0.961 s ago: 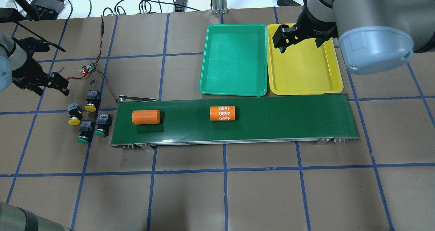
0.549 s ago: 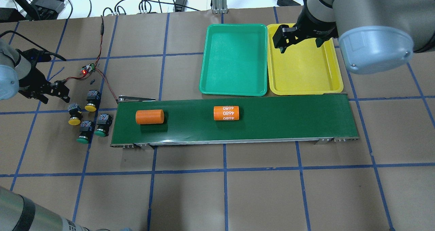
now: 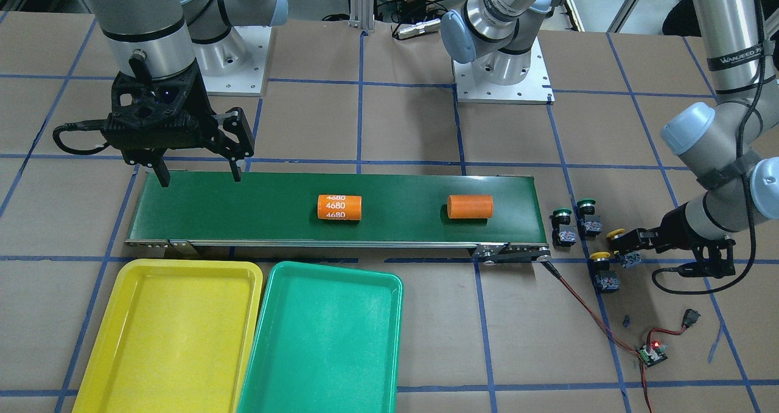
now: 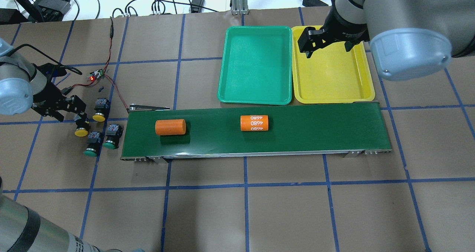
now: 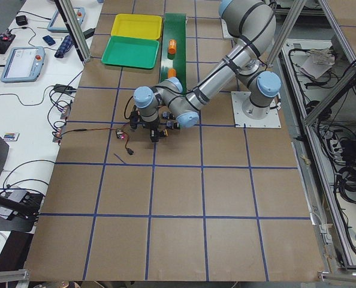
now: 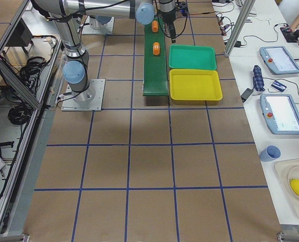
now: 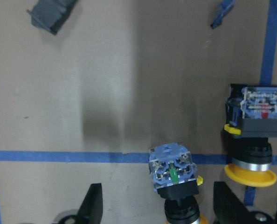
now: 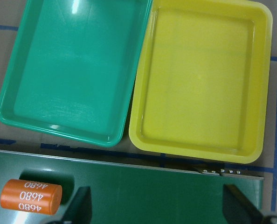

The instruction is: Sort buttons by color to trays

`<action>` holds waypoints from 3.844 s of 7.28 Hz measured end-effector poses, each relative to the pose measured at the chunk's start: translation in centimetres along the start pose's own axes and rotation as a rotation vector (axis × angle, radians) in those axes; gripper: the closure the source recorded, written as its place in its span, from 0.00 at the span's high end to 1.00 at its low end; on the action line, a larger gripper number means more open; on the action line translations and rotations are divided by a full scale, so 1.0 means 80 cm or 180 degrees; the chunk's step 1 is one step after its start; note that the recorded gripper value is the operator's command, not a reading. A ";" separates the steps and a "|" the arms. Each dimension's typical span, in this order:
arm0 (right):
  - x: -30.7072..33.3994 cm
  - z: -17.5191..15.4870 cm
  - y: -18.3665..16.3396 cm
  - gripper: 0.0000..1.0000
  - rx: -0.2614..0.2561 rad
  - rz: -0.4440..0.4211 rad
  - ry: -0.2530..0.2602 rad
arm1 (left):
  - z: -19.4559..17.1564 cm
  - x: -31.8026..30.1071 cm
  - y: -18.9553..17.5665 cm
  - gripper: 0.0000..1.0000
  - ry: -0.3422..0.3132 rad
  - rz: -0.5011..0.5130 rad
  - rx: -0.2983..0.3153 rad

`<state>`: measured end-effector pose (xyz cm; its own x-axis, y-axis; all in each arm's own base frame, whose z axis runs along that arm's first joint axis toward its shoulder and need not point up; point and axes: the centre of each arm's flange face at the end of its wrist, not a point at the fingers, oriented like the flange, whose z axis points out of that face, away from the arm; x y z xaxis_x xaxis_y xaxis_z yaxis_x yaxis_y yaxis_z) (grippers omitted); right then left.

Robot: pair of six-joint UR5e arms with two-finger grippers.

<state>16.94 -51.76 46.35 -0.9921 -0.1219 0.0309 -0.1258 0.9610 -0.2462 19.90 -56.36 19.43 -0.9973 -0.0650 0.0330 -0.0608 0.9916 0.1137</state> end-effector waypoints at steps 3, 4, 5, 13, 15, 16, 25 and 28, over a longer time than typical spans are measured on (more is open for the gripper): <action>0.000 0.000 0.000 1.00 0.0002 0.0000 0.0000 | 0.023 0.001 -0.003 0.00 0.0071 -0.0029 -0.0080; 0.000 0.000 0.000 1.00 0.0002 -0.0001 -0.0001 | 0.026 0.001 -0.004 0.00 0.0100 -0.0025 -0.0080; 0.000 0.000 0.000 1.00 0.0002 0.0000 -0.0001 | 0.021 0.002 -0.005 0.00 0.0102 -0.0020 -0.0068; 0.000 0.000 0.000 1.00 0.0004 0.0003 -0.0002 | -0.180 0.241 0.008 0.00 -0.0023 0.0706 -0.0068; -0.001 0.000 0.000 1.00 0.0004 -0.0001 -0.0003 | -0.135 0.282 0.028 0.00 0.0018 0.0826 -0.0210; -0.001 0.001 -0.001 1.00 0.0007 -0.0004 -0.0003 | -0.114 0.290 0.036 0.00 0.0076 0.0840 -0.0247; 0.001 0.004 -0.006 1.00 0.0042 0.0000 0.0007 | -0.098 0.295 0.047 1.00 0.0206 0.0616 -0.0077; 0.002 0.006 -0.006 1.00 0.0032 0.0002 0.0009 | -0.171 0.224 0.007 1.00 0.0108 0.0466 0.0223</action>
<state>16.86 -52.38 45.98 -0.9921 -0.1207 0.0334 -0.1252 0.9586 -0.2558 2.56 -58.45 33.66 -0.9939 0.0781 0.0777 0.0811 0.9961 0.0356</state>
